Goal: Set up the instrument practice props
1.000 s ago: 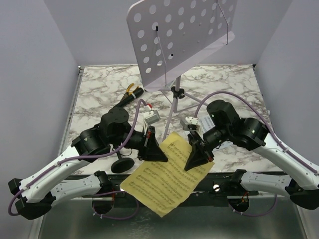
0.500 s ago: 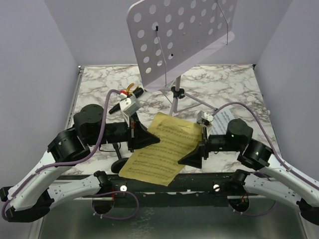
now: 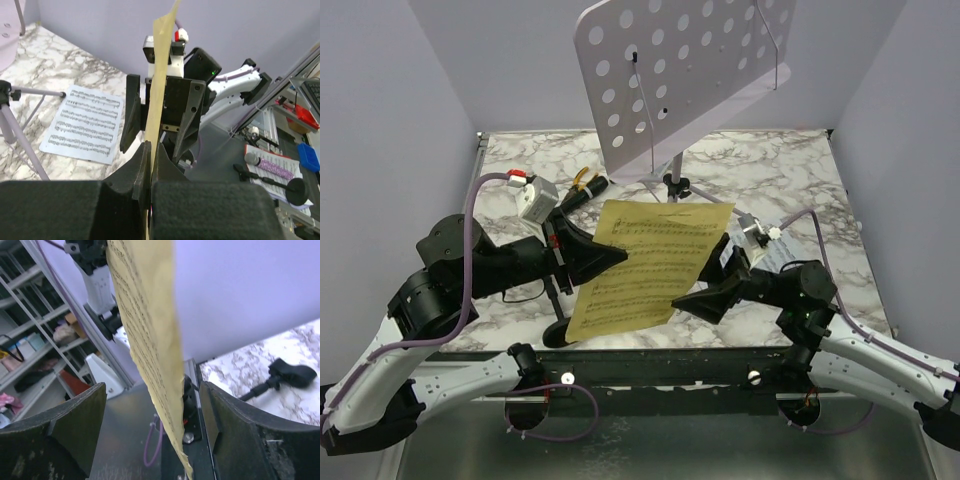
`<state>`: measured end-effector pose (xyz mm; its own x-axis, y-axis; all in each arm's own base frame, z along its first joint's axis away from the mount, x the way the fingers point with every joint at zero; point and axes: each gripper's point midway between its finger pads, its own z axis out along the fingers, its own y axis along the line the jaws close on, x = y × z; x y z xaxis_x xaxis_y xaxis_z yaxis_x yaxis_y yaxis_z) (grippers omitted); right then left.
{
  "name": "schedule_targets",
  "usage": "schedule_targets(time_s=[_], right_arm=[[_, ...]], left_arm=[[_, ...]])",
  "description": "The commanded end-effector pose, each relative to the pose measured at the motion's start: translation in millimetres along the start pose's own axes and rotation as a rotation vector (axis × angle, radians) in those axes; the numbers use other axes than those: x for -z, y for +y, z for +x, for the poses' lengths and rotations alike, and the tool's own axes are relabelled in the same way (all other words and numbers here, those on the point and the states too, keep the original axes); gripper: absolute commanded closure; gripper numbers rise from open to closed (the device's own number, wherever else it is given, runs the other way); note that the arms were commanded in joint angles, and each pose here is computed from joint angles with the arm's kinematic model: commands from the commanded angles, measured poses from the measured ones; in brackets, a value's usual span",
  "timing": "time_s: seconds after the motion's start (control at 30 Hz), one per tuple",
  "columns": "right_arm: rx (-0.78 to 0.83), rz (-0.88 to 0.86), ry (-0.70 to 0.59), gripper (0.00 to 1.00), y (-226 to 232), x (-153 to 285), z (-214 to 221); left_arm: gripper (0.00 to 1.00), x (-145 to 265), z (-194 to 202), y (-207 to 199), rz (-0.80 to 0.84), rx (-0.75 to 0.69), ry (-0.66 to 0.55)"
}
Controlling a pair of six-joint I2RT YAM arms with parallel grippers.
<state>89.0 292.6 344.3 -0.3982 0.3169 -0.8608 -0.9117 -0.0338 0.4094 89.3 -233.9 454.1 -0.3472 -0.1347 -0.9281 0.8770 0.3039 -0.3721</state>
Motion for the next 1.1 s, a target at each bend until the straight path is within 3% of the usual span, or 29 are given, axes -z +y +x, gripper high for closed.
schedule_targets(time_s=[0.0, 0.17, 0.27, 0.4, 0.7, 0.93, 1.07], right_arm=[[0.064, -0.1, -0.268, 0.22, 24, -1, -54], [0.057, -0.054, -0.367, 0.35, 15, 1, -68], [0.067, -0.034, -0.398, 0.36, 14, 2, -78], [0.129, -0.025, -0.348, 0.37, 19, -8, -87], [0.207, -0.071, -0.264, 0.57, 29, -28, -97], [0.231, -0.086, -0.269, 0.6, 34, -27, -100], [0.225, -0.108, -0.272, 0.68, 37, -27, -100]], left_arm=[[1.0, -4, -17, 2, -0.016, 0.006, -0.083], [1.0, -5, -23, 1, -0.014, 0.003, -0.095], [1.0, -7, -23, 1, -0.012, 0.001, -0.097], [1.0, -7, -25, 2, -0.016, 0.005, -0.102], [1.0, -3, -34, 0, -0.026, 0.02, -0.137], [1.0, 5, -41, 2, -0.052, 0.032, -0.177], [1.0, 8, -43, 1, -0.052, 0.038, -0.194]])
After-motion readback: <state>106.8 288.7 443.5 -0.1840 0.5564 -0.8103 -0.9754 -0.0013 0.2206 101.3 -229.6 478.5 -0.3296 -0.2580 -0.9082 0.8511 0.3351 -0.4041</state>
